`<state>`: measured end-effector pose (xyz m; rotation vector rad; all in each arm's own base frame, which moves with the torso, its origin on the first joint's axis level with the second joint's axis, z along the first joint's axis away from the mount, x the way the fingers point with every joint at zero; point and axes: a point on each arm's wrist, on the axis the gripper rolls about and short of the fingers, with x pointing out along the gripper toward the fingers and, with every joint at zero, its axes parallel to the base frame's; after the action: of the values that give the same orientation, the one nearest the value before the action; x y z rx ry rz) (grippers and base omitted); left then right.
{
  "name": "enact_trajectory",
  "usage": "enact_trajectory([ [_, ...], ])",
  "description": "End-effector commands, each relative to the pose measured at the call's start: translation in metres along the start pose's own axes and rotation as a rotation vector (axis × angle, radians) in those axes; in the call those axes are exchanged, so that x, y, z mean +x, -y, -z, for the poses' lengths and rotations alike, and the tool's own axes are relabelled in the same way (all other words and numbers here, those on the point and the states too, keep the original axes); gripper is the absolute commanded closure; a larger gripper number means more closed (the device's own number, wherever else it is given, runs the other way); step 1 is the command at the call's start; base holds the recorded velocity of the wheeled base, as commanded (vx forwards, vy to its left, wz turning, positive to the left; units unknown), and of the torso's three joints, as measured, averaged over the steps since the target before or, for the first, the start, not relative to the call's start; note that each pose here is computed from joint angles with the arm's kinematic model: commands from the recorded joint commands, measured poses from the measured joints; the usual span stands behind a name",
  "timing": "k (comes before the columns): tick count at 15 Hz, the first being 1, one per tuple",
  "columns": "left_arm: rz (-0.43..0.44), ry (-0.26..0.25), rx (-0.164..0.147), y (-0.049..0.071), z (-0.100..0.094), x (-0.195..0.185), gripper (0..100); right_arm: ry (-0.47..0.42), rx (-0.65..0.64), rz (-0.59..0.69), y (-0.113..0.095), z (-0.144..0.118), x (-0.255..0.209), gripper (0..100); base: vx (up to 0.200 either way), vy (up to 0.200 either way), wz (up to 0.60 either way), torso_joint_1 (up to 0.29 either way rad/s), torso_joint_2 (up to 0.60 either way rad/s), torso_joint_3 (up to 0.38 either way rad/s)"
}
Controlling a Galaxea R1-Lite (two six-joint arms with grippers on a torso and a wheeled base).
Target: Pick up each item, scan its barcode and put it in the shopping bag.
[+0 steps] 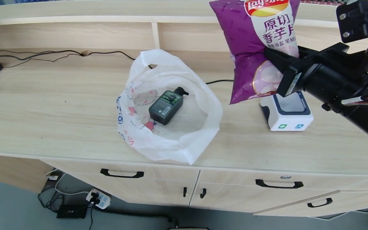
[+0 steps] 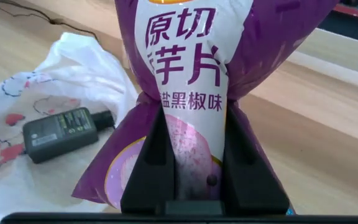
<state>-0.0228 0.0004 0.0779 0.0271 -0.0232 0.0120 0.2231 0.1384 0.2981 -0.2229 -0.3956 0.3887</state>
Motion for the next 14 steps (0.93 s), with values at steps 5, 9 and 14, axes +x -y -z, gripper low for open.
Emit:
enact_trajectory([
  [5, -0.002, 0.003, 0.002, 0.0, 0.0, 0.0, 0, -0.044, 0.065, 0.003, 0.001, 0.013, -0.004, 100, 0.0, 0.0, 0.6, 0.002, 0.0, 0.001],
  [9, -0.001, 0.003, 0.003, 0.0, 0.0, 0.0, 0, -0.111, 0.418, -0.109, -0.034, 0.026, -0.01, 100, 0.0, 0.0, 0.45, 0.001, 0.0, 0.003],
  [14, -0.002, 0.003, 0.02, 0.0, 0.0, 0.0, 0, -0.163, 0.424, 0.054, 0.011, 0.052, -0.01, 100, 0.0, 0.0, 0.0, 0.0, 0.0, 0.0],
])
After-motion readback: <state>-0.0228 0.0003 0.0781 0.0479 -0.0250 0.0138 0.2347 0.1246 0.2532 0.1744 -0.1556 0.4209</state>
